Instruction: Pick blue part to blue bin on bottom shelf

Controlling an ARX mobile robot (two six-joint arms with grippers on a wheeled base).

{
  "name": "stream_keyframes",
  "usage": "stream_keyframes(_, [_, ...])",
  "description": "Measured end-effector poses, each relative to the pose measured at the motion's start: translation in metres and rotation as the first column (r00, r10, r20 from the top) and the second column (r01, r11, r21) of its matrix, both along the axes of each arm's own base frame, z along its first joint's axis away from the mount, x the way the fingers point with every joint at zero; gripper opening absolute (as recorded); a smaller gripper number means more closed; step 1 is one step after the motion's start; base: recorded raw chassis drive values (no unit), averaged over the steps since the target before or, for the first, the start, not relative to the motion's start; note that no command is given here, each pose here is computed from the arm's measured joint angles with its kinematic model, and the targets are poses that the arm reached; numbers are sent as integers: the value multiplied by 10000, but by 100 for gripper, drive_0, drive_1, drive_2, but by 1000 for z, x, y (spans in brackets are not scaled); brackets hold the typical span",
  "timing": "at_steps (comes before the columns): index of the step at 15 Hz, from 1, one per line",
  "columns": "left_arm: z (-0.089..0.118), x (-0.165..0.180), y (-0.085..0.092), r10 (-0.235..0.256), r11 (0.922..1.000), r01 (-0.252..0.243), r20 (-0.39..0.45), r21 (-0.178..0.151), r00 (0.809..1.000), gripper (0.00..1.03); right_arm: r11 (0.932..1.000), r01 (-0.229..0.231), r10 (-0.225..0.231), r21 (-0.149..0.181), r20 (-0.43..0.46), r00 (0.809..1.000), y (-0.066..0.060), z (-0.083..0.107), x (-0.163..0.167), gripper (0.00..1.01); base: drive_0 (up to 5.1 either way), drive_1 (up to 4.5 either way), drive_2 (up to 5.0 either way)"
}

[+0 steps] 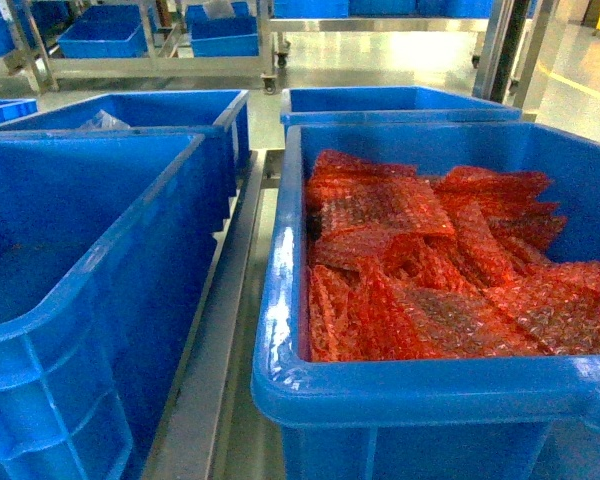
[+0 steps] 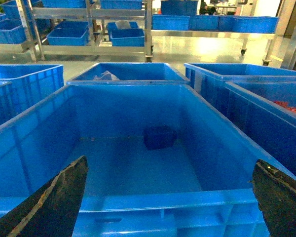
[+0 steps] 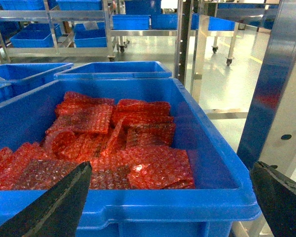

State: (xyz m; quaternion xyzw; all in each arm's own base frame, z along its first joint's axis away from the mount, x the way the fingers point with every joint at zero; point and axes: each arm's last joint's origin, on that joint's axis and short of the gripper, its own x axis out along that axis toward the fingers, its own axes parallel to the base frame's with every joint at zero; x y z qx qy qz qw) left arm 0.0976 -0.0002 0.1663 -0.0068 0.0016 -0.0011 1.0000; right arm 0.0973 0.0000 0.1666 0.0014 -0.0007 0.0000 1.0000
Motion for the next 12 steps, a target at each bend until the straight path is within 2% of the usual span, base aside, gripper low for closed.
stream_keyframes(12, [0, 0, 0, 0, 10000, 0, 0, 0, 10000, 98, 10000, 0, 0, 0, 0, 10000, 0, 0, 0, 98, 0, 0, 0])
